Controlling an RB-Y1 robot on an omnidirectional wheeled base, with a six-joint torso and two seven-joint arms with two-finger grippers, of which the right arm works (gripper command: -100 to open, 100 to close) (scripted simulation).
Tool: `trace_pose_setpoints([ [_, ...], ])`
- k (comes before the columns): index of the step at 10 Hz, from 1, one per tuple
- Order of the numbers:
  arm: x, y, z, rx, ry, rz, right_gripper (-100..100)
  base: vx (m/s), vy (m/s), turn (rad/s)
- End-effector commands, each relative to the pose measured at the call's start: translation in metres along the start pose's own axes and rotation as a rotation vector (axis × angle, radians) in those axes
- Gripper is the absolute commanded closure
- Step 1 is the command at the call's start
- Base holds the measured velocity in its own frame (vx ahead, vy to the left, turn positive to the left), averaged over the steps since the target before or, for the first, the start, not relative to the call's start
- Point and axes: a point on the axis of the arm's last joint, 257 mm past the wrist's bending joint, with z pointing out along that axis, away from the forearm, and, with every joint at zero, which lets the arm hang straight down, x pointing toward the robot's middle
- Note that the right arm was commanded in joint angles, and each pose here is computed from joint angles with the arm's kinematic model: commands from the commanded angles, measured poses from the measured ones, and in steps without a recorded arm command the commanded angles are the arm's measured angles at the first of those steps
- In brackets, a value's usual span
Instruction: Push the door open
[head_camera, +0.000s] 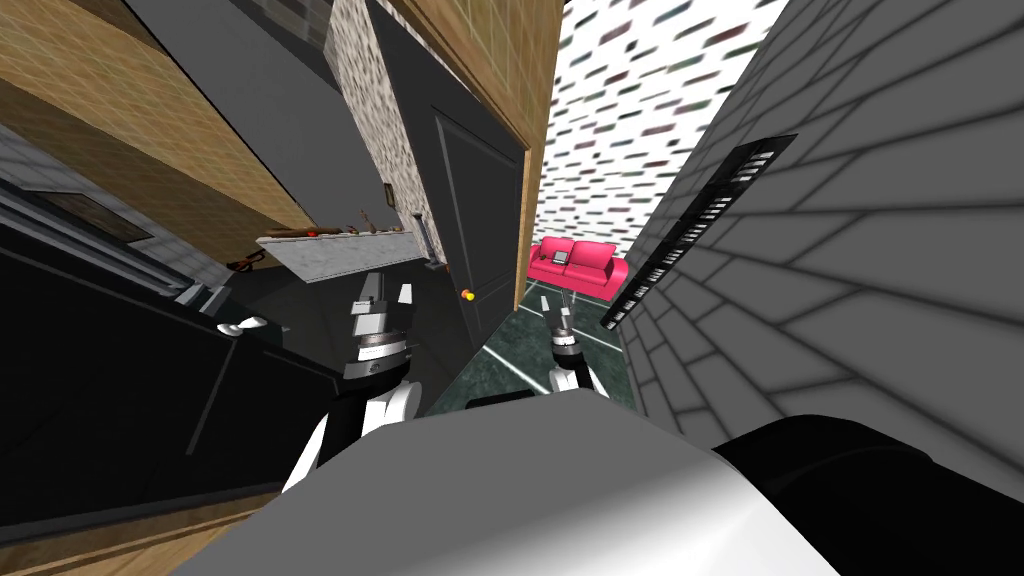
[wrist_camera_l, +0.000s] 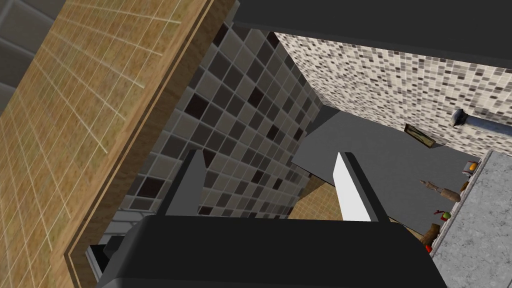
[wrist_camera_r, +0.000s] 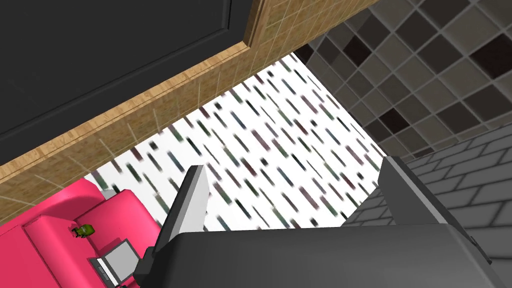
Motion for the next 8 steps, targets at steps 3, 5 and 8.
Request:
trace_pose_setpoints([
  [3, 0.021, -0.028, -0.0070, 0.047, 0.041, 0.147, -100, 0.094, 0.014, -0.037],
  [5, 0.035, -0.043, -0.0120, 0.079, 0.064, 0.232, -100, 0.103, -0.008, -0.040],
  [8, 0.057, -0.066, -0.0215, 0.131, 0.098, 0.358, -100, 0.105, 0.004, -0.040],
])
